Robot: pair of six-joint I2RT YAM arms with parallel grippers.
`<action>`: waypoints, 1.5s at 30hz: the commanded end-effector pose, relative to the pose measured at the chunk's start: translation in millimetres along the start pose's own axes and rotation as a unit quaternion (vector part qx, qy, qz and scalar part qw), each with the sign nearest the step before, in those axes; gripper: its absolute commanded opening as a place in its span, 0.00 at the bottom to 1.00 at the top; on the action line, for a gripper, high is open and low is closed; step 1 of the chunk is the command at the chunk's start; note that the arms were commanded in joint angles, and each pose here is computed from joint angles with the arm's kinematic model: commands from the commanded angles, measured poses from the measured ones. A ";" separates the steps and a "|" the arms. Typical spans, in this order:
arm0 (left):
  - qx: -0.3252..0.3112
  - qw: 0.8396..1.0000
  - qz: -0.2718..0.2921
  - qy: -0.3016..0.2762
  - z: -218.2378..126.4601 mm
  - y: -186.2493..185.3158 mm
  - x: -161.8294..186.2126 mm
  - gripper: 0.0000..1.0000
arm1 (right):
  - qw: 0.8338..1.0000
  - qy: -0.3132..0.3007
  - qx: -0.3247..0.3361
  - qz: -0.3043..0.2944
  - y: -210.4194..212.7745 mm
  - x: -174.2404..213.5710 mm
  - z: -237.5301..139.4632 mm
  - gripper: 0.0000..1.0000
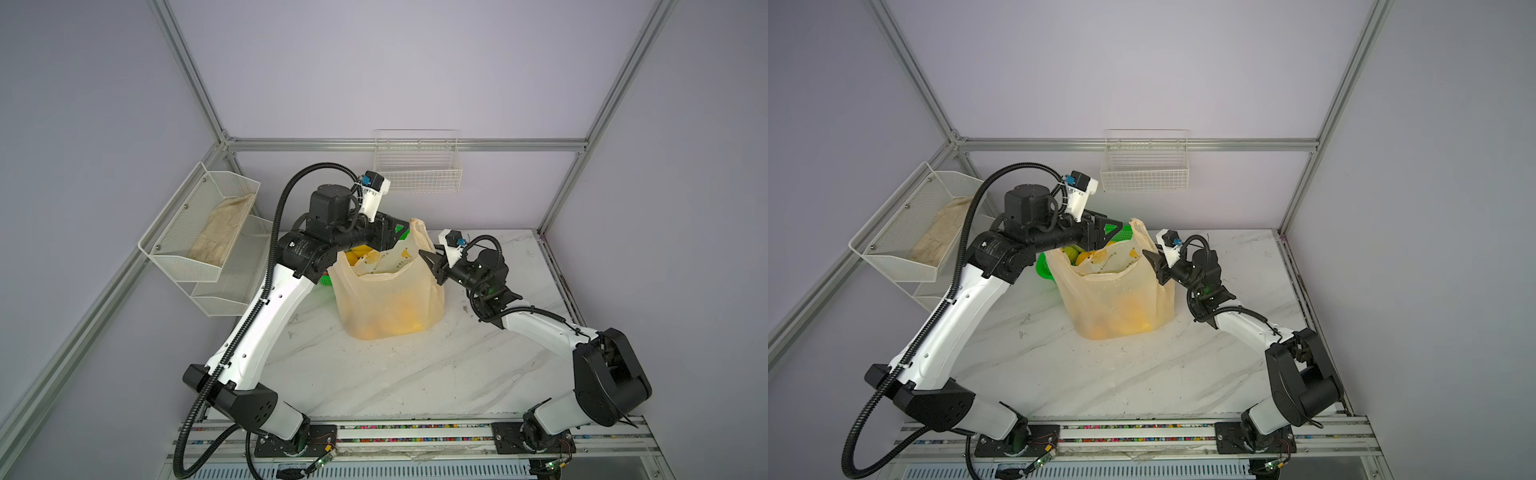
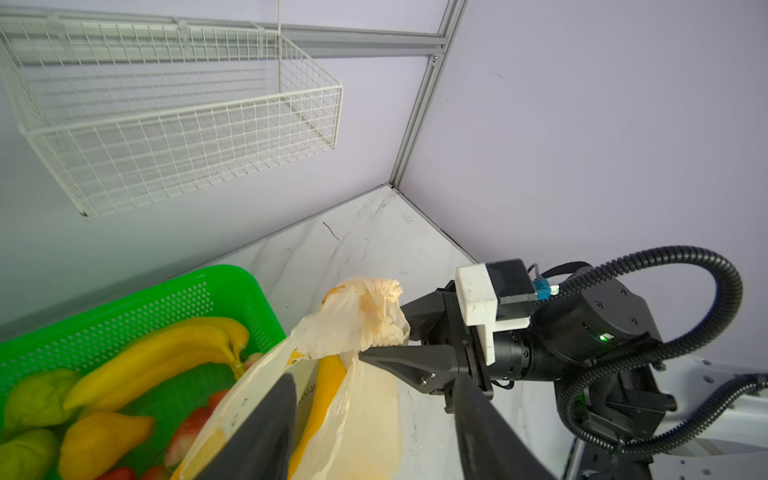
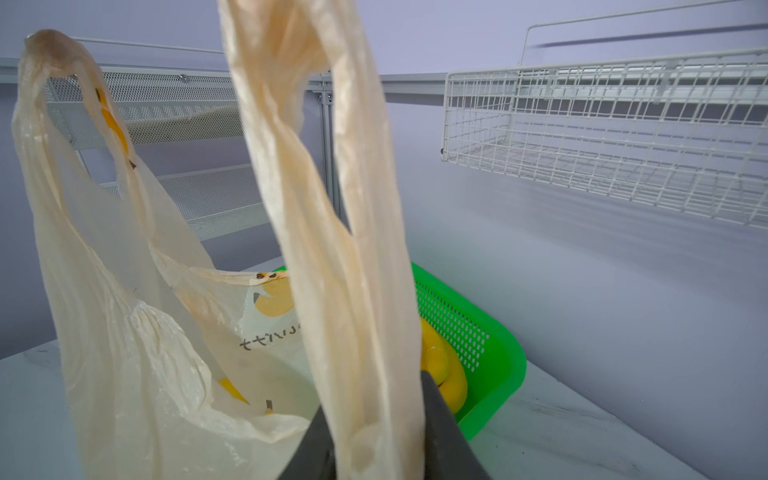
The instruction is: Place the fake fruits into the plastic bag and tie a complex knot
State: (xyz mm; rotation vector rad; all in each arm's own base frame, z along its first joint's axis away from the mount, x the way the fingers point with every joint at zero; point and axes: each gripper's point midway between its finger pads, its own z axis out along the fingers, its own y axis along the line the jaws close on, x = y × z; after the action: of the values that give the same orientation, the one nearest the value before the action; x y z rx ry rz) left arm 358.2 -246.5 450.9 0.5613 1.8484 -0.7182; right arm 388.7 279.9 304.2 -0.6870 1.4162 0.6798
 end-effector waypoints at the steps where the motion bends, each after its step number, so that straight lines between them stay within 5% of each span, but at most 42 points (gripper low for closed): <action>1: 0.007 1.000 0.017 -0.023 -2.9 -3.1 -10.1 0.67 | 1.000 -0.020 0.001 0.002 1.2 -13.1 0.4 0.28; 8: 0.005 1.000 0.009 -0.002 42.9 -3.0 -5.9 0.70 | 1.000 -0.019 -0.005 0.008 2.3 -11.4 2.9 0.26; 16: 0.011 1.000 0.002 -0.002 62.8 -3.9 -12.1 0.47 | 1.000 -0.017 -0.003 0.004 2.4 -12.4 1.1 0.25; 23: 0.010 1.000 0.001 -0.017 55.8 -6.4 -23.3 0.53 | 1.000 -0.014 -0.005 0.003 2.6 -9.9 1.9 0.25; 33: 0.009 1.000 0.005 -0.013 57.5 -5.6 -21.4 0.28 | 1.000 -0.019 -0.006 0.006 3.0 -14.6 2.3 0.27; 35: 0.010 1.000 0.005 -0.014 57.3 -5.9 -22.1 0.19 | 1.000 -0.022 -0.002 0.006 1.6 -18.2 1.9 0.35; 40: 0.026 1.000 -0.005 -0.017 54.4 -12.6 -25.1 0.00 | 0.997 -0.056 0.057 -0.019 -3.8 -38.3 -6.6 0.76; 45: 0.046 0.999 -0.027 -0.011 52.2 -19.8 -22.3 0.00 | 0.988 -0.088 0.106 -0.067 -2.2 -57.2 0.4 0.85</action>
State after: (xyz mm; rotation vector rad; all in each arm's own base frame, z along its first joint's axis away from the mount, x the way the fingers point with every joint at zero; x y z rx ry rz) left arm 406.5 -299.3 403.8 0.5595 1.9586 -0.7731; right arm 387.9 285.9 322.4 -0.5998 1.3724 0.5707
